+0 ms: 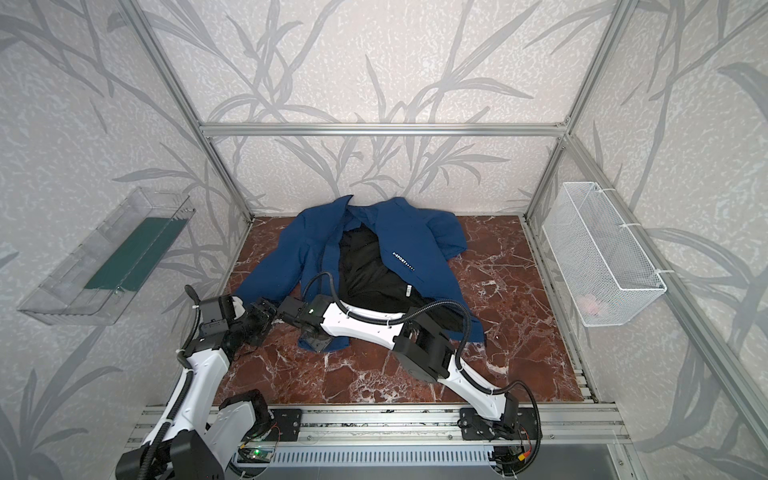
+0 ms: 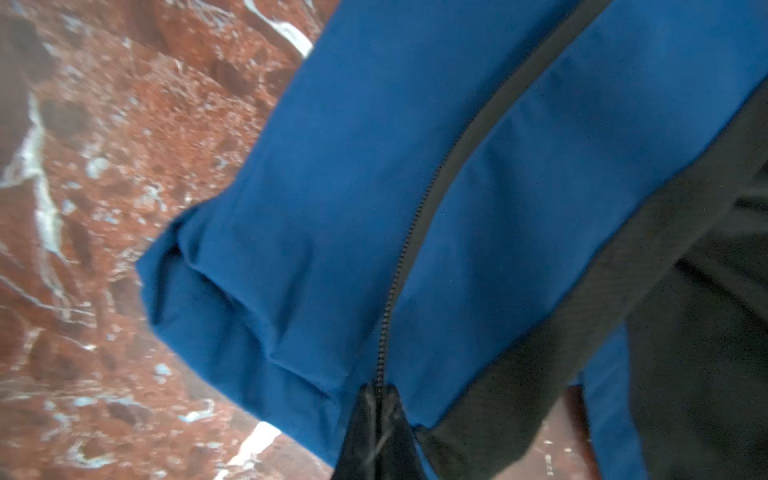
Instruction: Zip up the jacket
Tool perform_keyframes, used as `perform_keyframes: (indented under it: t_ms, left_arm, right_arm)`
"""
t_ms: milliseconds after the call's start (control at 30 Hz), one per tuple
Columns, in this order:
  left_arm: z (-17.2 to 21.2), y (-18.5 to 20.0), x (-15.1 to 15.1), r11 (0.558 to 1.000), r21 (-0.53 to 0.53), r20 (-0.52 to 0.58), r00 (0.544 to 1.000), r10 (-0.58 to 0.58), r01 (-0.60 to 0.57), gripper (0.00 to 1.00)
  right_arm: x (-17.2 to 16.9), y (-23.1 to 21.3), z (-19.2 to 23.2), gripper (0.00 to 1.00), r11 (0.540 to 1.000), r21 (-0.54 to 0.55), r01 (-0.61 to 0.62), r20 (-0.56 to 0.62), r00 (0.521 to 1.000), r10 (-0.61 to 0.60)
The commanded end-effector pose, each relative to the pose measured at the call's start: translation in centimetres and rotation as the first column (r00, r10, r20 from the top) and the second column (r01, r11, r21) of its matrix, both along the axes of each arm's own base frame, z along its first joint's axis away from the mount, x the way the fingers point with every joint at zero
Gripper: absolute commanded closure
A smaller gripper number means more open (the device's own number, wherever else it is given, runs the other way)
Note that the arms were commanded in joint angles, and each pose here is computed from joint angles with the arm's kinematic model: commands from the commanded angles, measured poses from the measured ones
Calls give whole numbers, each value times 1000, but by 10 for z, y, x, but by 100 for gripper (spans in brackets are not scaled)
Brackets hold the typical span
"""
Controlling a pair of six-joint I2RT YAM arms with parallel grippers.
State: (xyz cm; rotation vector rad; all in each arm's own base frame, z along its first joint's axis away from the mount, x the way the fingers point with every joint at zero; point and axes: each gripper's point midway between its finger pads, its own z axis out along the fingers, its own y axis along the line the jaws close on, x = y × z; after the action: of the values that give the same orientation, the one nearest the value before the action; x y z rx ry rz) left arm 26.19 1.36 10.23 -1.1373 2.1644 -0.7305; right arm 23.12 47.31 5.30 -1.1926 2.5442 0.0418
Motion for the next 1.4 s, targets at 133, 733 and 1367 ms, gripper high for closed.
perform_keyframes:
  t_ms: [133, 733, 1367]
  left_arm:
    - [60, -25, -1, 999, 11, 125, 991, -37, 36, 18]
    - [134, -210, 12, 920, -183, 363, 894, -263, 346, 14]
    - [99, -243, 1, 913, -315, 369, 919, -135, 260, 13]
  right_arm:
    - [10, -24, 65, 100, 931, 316, 183, -153, 978, -140]
    - [63, -103, 134, 100, 284, 776, 563, -549, 825, -135]
    - [53, -99, 132, 100, 229, 779, 584, -590, 806, -50]
